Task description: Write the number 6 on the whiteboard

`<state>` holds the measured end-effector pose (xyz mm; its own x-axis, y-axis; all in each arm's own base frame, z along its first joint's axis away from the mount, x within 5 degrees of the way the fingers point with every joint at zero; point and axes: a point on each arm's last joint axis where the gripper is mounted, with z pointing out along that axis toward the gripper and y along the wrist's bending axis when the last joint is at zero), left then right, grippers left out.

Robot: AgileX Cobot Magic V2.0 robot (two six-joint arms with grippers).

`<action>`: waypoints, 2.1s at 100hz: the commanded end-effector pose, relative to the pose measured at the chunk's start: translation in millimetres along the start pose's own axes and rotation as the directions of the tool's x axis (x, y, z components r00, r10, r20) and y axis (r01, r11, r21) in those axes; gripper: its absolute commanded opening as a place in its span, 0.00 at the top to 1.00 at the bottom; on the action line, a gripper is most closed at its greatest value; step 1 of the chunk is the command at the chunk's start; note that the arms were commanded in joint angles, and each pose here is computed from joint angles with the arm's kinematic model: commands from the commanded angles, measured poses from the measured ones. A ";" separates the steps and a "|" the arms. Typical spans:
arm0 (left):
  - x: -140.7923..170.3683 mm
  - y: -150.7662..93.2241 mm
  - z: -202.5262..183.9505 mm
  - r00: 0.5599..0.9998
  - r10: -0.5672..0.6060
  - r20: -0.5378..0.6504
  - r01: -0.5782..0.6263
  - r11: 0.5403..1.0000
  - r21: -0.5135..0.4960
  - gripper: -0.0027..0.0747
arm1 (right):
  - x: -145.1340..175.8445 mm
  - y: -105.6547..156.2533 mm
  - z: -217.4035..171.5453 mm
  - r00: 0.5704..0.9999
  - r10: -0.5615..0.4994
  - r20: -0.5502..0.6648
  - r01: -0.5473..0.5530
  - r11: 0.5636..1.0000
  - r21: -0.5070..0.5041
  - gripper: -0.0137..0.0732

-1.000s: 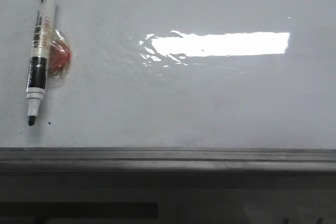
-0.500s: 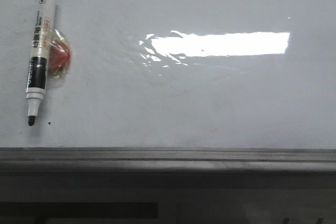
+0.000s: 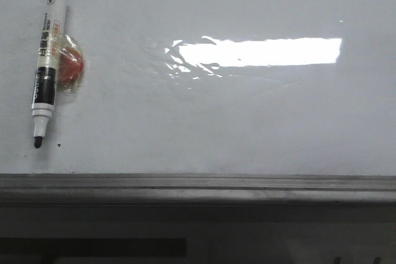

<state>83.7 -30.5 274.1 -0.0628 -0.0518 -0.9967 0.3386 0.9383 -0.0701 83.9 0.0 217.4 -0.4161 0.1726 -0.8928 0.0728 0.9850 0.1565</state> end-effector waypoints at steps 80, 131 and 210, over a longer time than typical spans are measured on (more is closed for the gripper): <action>31.7 -65.5 68.2 0.969 -0.065 -0.237 0.143 0.934 0.327 0.39 | -17.2 2.3 -2.3 0.996 0.003 0.085 -0.003 1.000 -0.008 0.92; 50.6 -66.4 83.7 0.931 -0.141 -0.337 0.227 0.946 0.230 0.55 | -17.2 2.3 -2.3 0.996 0.003 0.085 -0.003 1.000 -0.008 0.92; 37.3 -81.2 65.6 0.970 0.037 -0.239 0.072 0.899 0.431 0.99 | -38.3 43.0 -25.4 0.987 -0.145 0.071 0.161 0.907 -0.388 0.92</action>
<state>118.4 -125.5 220.9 -0.4094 0.0721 -0.9095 0.6290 0.7444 -0.2241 77.5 30.0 249.5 -0.4403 0.0341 -0.8972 -0.2818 0.9436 0.1741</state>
